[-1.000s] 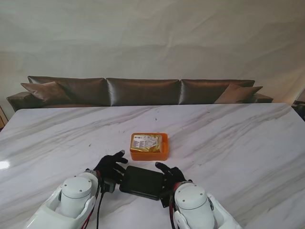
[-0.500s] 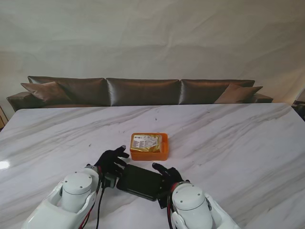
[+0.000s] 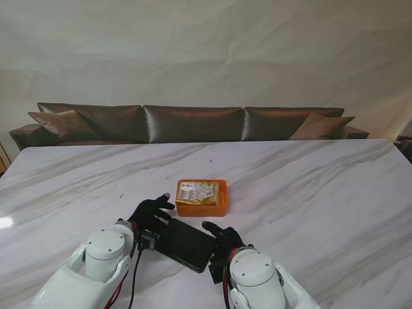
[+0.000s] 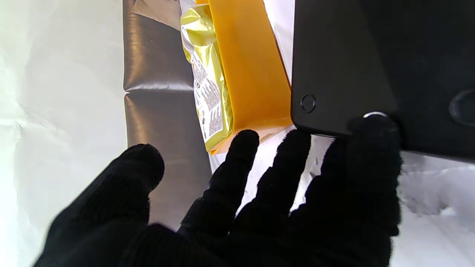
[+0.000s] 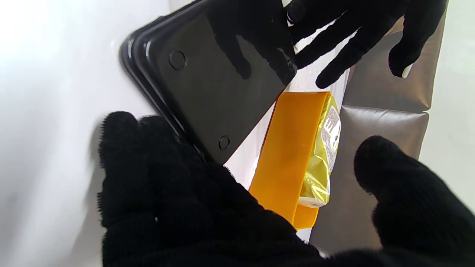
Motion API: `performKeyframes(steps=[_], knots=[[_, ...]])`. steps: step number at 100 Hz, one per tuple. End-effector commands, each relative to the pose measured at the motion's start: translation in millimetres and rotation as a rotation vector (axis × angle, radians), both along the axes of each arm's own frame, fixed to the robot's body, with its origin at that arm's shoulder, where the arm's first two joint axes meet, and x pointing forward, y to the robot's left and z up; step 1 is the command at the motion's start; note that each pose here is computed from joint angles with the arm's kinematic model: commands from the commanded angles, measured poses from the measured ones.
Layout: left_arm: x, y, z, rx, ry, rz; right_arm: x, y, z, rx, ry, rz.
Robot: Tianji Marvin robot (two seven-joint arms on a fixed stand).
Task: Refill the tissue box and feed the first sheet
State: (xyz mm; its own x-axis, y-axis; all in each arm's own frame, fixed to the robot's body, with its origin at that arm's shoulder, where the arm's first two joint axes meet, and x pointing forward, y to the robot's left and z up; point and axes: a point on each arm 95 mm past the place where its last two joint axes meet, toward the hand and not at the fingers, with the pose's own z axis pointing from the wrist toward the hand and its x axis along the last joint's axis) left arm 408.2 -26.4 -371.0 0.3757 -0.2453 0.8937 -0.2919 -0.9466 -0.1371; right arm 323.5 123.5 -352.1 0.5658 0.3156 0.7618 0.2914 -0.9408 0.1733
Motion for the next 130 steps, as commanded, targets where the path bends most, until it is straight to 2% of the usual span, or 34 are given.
performKeyframes(steps=[1, 74, 103, 130], knots=[[-6.5, -20.5, -5.2, -0.048, 0.022, -0.054, -3.7, 16.6, 8.4, 0.065, -0.005, 0.039], [4.6, -21.6, -9.9, -0.054, 0.003, -0.071, -2.8, 21.4, 15.5, 0.081, -0.029, 0.036], [-0.6, -15.7, -14.7, -0.036, 0.019, -0.057, -6.1, 15.0, 10.8, 0.062, -0.048, 0.001], [-11.2, -10.5, -16.3, -0.013, 0.045, -0.039, -12.3, 7.7, 5.0, -0.005, -0.051, -0.008]])
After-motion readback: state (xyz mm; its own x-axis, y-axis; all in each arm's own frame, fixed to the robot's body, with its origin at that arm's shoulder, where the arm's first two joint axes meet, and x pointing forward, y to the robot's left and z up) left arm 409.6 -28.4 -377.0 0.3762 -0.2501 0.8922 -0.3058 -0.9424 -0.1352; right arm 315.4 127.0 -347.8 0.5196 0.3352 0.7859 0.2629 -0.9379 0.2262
